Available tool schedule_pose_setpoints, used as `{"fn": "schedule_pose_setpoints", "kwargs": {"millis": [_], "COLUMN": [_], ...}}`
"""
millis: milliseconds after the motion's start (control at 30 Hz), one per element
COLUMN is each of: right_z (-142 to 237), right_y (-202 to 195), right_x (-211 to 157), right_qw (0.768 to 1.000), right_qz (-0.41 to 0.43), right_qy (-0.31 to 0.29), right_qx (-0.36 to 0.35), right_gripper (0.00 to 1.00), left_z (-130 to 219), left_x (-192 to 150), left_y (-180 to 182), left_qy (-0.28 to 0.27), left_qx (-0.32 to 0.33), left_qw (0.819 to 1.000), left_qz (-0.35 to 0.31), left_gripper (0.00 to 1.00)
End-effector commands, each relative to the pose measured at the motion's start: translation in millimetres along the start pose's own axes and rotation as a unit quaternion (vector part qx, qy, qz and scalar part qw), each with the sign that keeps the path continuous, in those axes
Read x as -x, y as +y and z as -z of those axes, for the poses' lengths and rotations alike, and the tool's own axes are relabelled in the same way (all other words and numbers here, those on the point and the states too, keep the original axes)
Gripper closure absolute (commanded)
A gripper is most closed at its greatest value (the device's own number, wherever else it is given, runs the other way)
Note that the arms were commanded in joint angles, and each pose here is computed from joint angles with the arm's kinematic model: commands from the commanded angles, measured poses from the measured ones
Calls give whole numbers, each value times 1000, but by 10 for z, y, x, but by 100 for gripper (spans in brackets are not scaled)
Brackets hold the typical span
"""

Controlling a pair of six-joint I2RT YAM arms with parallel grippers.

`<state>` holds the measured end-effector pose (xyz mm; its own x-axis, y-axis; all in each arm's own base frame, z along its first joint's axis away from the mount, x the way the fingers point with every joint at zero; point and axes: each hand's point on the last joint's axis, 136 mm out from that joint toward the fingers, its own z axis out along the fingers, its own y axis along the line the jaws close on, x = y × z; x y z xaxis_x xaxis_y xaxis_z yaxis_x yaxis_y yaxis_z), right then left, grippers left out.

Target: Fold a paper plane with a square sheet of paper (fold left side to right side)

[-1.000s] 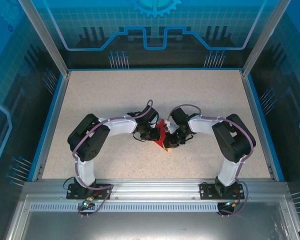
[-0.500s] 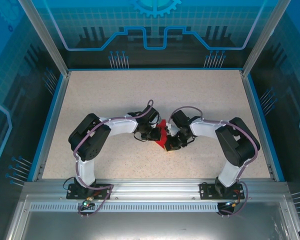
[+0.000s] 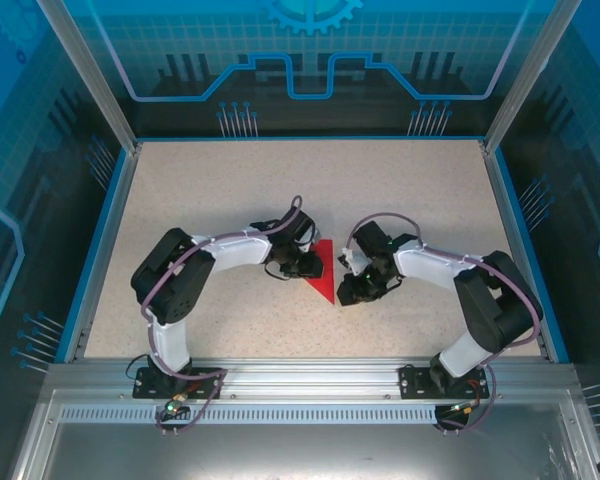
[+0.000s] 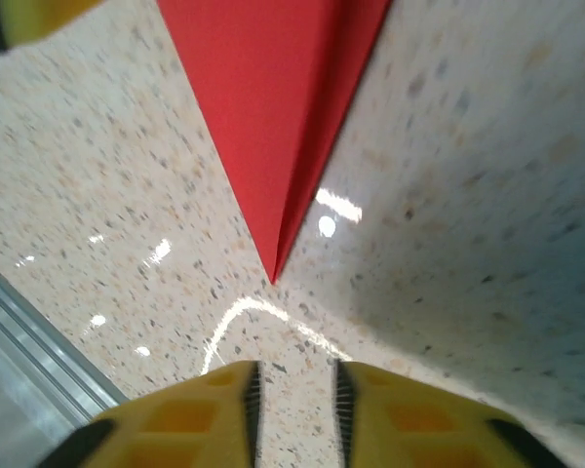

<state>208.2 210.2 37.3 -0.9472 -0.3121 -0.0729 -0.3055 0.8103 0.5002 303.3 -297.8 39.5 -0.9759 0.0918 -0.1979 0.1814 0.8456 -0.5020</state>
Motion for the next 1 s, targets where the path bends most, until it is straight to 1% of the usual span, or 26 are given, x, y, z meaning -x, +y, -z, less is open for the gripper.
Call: {"fn": "schedule_pose_setpoints", "kwargs": {"millis": [0, 67, 167, 333, 400, 500, 700, 867, 967], "right_z": [220, 243, 201, 84, 38, 14, 10, 26, 109], "right_y": [92, 123, 169, 207, 184, 113, -33, -73, -64], "right_x": [365, 518, 678, 858, 913, 951, 912, 871, 863], "right_qw": [997, 994, 992, 989, 990, 992, 993, 993, 991], "right_qz": [43, 60, 79, 90, 87, 82, 78, 77, 81], "right_qy": [-60, -82, -94, -95, -91, -90, -88, -88, -104], "right_qx": [18, 27, 41, 64, 61, 42, 1, -11, -20], "right_gripper": [57, 52, 48, 48, 51, 53, 54, 54, 53], "left_z": [398, 494, 563, 489, 436, 351, 201, 107, 100], "left_x": [198, 202, 150, 18, -18, -38, -16, -1, 7], "left_y": [-107, -47, 97, 244, 254, 243, 162, 125, 111], "left_qy": [-49, -61, -69, -55, -50, -41, -27, -18, -17], "left_qx": [-30, -29, -27, -34, -42, -57, -93, -107, -110], "left_qw": [998, 997, 996, 993, 992, 990, 987, 985, 984], "left_qz": [12, 24, 55, 98, 109, 122, 131, 136, 136], "left_gripper": [65, 61, 50, 44, 43, 42, 42, 45, 48]}}
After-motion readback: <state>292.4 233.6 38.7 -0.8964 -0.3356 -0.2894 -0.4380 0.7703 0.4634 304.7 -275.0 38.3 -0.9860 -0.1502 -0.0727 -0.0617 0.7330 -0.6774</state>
